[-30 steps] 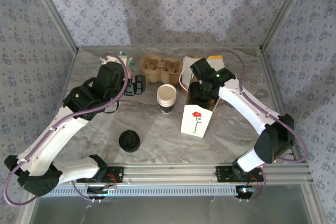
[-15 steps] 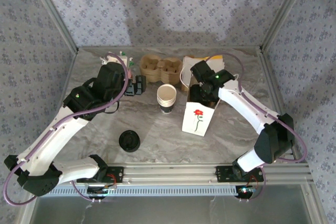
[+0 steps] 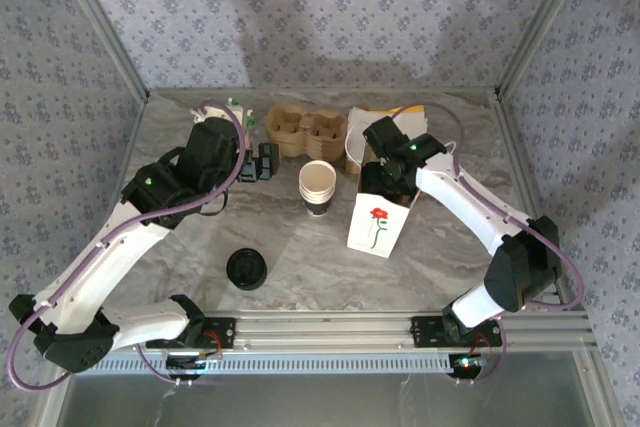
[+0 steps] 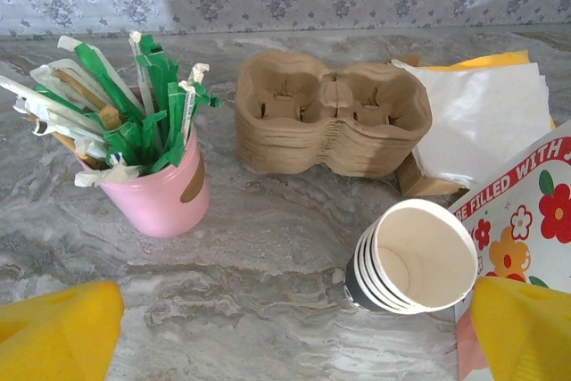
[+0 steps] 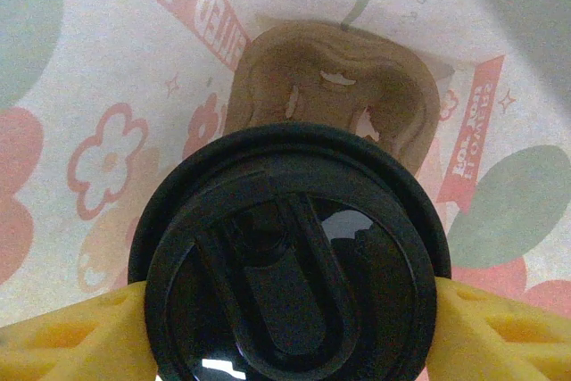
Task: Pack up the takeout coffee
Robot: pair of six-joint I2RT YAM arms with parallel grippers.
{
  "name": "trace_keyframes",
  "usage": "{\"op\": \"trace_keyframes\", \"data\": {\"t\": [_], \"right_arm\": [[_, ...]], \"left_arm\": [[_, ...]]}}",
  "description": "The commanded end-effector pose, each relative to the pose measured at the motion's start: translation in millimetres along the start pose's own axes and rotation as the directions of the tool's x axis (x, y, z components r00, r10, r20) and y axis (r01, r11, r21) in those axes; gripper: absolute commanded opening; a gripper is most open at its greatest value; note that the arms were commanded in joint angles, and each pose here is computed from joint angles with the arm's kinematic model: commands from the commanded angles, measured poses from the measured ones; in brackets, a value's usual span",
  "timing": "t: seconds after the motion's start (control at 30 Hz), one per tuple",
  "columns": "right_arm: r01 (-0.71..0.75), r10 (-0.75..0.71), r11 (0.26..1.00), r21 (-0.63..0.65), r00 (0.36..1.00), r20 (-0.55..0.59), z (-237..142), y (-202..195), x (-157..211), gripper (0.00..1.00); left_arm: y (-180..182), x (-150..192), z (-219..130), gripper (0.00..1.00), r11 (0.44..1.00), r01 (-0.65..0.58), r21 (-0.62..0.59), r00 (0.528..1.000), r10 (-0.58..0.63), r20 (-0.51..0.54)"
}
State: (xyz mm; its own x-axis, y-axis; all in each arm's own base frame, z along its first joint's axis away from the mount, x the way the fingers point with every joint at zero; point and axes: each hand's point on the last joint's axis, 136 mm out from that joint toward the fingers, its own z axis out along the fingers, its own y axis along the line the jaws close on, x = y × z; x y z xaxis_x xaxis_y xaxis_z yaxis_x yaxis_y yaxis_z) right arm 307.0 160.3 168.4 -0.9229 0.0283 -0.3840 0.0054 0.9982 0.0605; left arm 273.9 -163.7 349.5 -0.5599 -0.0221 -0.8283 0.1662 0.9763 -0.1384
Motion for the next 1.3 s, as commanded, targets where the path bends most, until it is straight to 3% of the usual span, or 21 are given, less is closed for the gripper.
{"op": "trace_keyframes", "data": {"t": [0.0, 0.77, 1.03, 1.27], "right_arm": [[0.008, -0.008, 1.0, 0.011, 0.999, -0.037, 4.9, -5.0, 8.4, 0.71], [0.009, -0.009, 1.0, 0.006, 1.0, -0.026, 0.8, -4.7, 5.4, 0.71], [0.015, -0.015, 1.0, 0.019, 1.0, -0.012, -1.7, -7.0, 2.5, 0.79], [0.016, -0.016, 1.0, 0.018, 1.0, -0.009, -2.5, -6.7, 1.9, 0.79]], "left_arm": [[-1.1, -10.3, -8.9, 1.0, 1.0, -0.014, 0.003, 0.999, 0.014, 0.031], [-2.6, -12.1, -10.2, 1.0, 1.0, -0.017, 0.005, 0.999, 0.017, 0.034], [-4.5, -12.8, -9.3, 1.0, 1.0, -0.019, 0.007, 0.999, 0.019, 0.034], [-5.2, -13.8, -9.9, 1.0, 1.0, -0.022, 0.008, 0.999, 0.021, 0.035]]}}
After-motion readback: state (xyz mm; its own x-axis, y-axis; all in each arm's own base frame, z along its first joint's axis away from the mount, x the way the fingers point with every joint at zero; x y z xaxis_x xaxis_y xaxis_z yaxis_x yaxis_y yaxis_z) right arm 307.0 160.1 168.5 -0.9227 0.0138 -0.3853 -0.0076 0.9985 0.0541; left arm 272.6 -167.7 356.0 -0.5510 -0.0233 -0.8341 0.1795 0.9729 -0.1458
